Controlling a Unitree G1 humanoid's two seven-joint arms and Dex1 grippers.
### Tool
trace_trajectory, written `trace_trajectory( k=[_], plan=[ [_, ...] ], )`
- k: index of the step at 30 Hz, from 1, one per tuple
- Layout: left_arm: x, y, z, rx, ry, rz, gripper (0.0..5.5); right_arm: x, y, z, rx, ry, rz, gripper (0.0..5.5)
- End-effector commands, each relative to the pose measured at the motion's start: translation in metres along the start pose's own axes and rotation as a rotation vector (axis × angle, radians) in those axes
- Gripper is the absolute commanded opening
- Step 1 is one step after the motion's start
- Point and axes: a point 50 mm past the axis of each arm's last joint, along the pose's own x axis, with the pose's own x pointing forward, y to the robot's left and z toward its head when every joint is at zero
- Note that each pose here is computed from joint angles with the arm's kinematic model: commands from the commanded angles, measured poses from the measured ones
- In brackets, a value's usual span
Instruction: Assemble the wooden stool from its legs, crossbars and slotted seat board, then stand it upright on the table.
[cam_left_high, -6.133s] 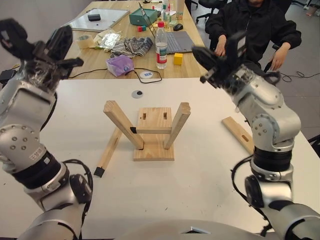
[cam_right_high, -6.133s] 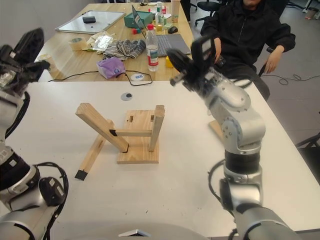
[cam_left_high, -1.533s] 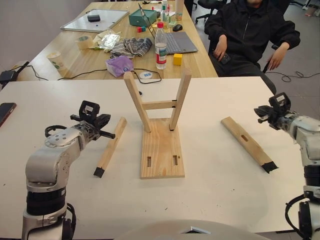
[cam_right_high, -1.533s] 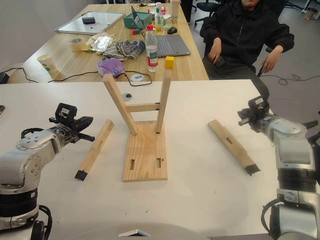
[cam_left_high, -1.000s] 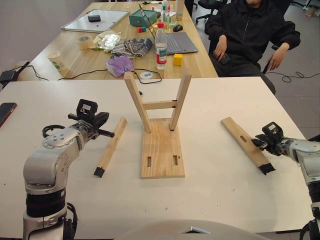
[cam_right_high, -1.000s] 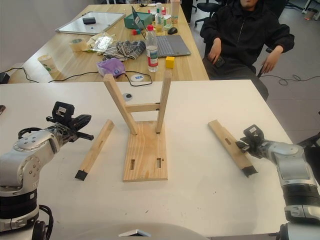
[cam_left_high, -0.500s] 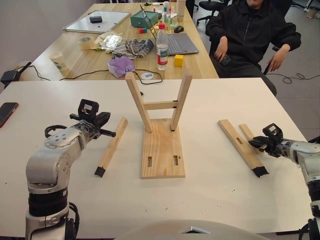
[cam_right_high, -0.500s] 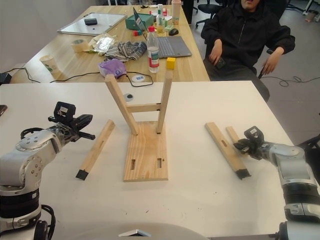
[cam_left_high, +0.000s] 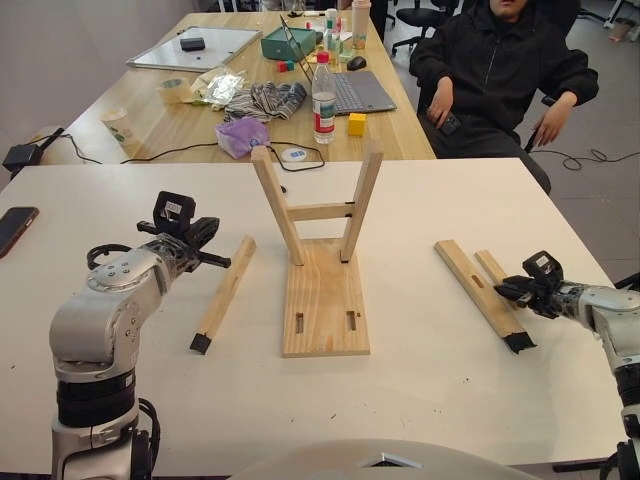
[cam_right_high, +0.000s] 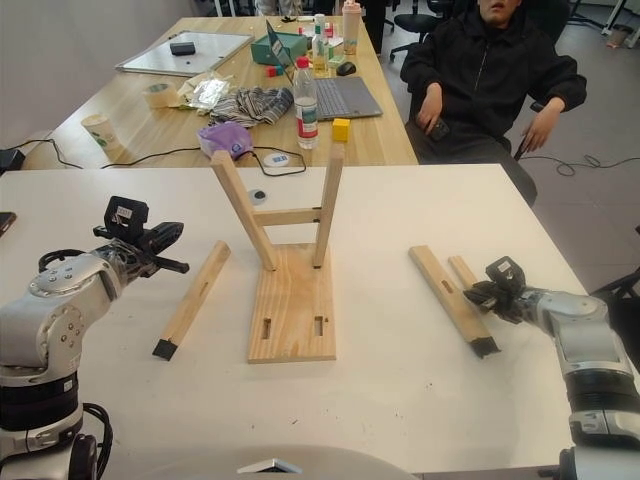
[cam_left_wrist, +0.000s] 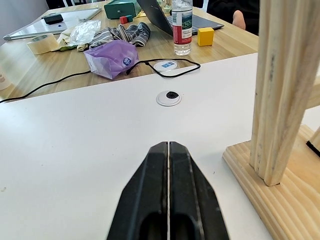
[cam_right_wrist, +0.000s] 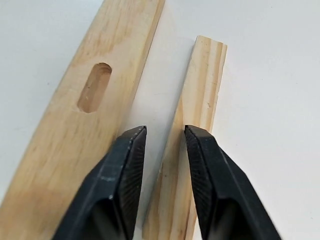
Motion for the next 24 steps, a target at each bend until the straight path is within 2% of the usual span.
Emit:
trace_trajectory(
  k=[1, 7, 18, 24],
  plan=[
    [-0.001, 0.000, 0.006, -0.013, -0.031, 0.007, 0.00, 0.004, 0.002, 0.004, 0.002, 0.036, -0.004, 2.23],
    [0.000, -0.004, 0.006, -0.012, -0.030, -0.024, 0.00, 0.004, -0.006, 0.002, 0.038, 0.010, -0.067, 2.23],
    [0.000, -0.004, 0.002, -0.011, -0.017, -0.021, 0.00, 0.000, -0.022, 0.019, 0.171, -0.123, -0.168, 2.23],
    [0.000, -0.005, 0.003, -0.009, -0.017, -0.029, 0.00, 0.006, -0.017, -0.003, 0.217, -0.042, -0.185, 2.23]
  ],
)
